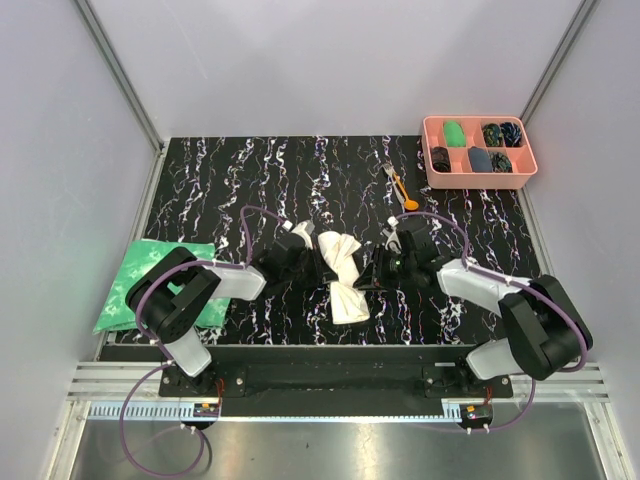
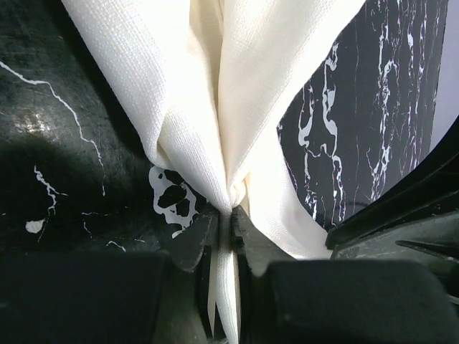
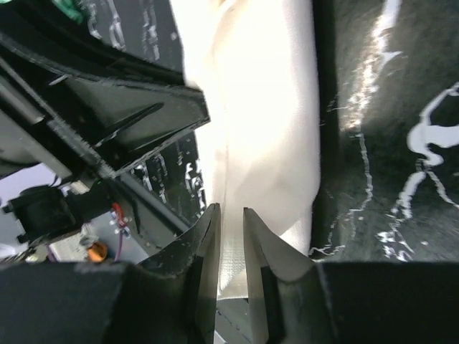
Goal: Fold the napkin into a case and place the utensils inside
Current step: Fold the 2/3-rectangle-folded napkin at the center of the board.
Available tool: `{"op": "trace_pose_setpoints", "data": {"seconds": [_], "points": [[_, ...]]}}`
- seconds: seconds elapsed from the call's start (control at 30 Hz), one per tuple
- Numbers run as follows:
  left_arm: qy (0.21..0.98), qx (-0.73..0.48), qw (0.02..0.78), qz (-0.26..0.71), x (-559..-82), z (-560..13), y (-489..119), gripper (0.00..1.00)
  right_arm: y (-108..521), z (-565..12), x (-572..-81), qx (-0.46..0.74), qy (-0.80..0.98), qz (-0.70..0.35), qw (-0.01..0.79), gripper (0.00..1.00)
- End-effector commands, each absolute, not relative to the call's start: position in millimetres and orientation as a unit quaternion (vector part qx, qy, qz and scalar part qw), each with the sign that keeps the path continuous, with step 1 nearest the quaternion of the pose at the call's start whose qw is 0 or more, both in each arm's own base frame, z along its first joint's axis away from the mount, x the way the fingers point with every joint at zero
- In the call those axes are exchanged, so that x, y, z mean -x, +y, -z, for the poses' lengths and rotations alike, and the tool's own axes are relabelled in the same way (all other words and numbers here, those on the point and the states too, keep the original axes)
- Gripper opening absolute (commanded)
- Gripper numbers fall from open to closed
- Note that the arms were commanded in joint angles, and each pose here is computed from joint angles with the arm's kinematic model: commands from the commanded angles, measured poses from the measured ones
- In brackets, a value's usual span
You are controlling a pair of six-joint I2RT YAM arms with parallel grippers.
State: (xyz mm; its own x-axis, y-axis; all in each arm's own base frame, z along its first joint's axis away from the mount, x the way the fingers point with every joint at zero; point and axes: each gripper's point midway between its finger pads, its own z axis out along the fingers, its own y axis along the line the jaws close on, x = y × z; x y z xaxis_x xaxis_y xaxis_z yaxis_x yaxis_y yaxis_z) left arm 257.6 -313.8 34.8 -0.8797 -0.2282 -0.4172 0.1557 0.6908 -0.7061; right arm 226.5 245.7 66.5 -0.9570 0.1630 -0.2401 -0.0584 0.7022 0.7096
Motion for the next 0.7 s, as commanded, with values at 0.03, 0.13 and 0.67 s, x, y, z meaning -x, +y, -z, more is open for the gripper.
{"op": "trace_pose_setpoints", "data": {"seconds": [0.03,0.13,0.67], "points": [[0.875,0.023,0.246,0.416,-258,-42,-319,0.13,270,-88,-226,-0.022,0.867,-0.472,0.159,0.27],[0.874,0.028,0.246,0.418,-258,-42,-318,0.16,278,-79,-219,-0.034,0.863,-0.482,0.147,0.26],[0.875,0.029,0.227,0.426,-235,-53,-306,0.68,279,-59,-206,-0.001,0.885,-0.438,0.16,0.25]]}}
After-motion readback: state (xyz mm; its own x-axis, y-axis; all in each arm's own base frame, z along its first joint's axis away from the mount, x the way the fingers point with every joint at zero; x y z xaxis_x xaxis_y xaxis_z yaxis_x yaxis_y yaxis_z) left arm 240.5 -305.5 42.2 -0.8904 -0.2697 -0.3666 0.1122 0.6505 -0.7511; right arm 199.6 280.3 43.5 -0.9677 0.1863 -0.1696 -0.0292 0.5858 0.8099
